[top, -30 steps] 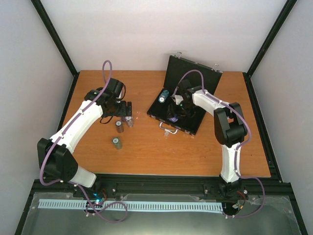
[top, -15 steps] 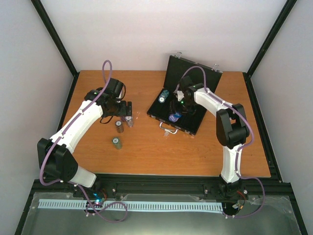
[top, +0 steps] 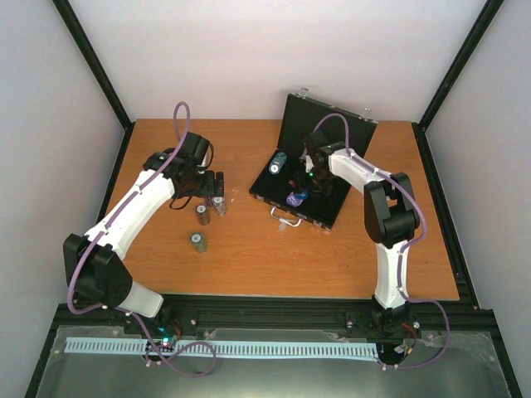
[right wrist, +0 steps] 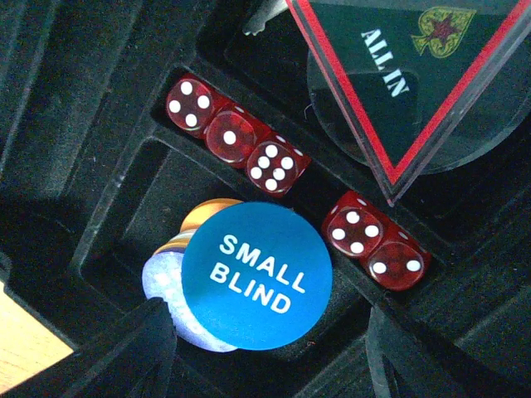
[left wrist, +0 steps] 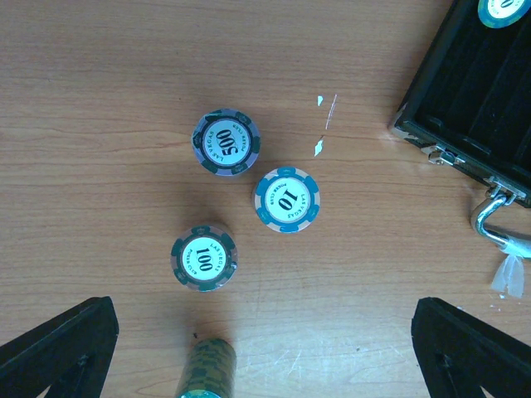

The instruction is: Pack up texas hold em set

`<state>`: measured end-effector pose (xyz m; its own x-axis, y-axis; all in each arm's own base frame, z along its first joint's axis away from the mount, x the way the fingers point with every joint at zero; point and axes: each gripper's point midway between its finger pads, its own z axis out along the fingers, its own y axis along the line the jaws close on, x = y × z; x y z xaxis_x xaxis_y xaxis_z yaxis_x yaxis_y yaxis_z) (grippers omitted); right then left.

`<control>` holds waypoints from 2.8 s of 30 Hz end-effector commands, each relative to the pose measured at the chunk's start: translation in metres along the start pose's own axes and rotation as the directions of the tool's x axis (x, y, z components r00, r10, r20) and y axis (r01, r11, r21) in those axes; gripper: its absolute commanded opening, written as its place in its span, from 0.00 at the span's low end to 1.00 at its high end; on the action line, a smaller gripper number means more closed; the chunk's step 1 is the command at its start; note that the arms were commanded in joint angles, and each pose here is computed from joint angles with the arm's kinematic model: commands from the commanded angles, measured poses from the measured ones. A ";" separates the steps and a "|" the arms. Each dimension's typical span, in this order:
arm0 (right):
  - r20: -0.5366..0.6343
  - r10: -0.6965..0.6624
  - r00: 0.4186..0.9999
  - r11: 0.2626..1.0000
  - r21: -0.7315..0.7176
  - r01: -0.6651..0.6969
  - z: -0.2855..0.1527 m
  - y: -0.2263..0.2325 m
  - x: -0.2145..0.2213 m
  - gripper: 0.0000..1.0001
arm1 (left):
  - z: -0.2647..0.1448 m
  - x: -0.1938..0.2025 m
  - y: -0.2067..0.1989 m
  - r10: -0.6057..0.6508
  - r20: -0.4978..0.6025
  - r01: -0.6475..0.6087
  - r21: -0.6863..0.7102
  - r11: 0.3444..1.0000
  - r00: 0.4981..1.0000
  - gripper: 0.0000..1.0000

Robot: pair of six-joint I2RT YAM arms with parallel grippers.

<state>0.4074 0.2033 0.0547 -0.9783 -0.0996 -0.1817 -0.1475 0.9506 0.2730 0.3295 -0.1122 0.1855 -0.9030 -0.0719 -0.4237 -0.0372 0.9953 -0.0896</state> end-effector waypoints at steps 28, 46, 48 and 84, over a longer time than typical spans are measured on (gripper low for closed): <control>-0.060 -0.096 0.994 0.974 -0.212 0.081 -0.003 0.042 0.025 0.60 | -0.003 -0.009 -0.006 -0.016 0.034 0.015 0.028 0.999 0.999 1.00; 0.040 -0.117 0.992 0.986 -0.115 0.121 -0.048 0.044 0.010 0.62 | 0.013 0.013 -0.003 0.034 0.022 -0.035 0.049 0.998 0.999 1.00; 0.044 -0.123 0.991 0.986 -0.112 0.127 -0.050 0.045 0.008 0.62 | 0.019 0.014 -0.002 0.030 0.019 -0.030 0.045 0.999 0.999 1.00; 0.097 -0.049 0.994 0.996 -0.071 0.056 -0.063 -0.002 -0.004 0.64 | 0.134 0.000 -0.030 0.099 -0.121 -0.099 0.010 0.995 0.988 0.68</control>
<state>0.3999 0.1866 0.1038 -0.9596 -0.1245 -0.2522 -0.2035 0.9263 0.3171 0.3820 -0.1461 0.0618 -0.9538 0.0162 -0.2999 0.0341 0.9979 -0.0545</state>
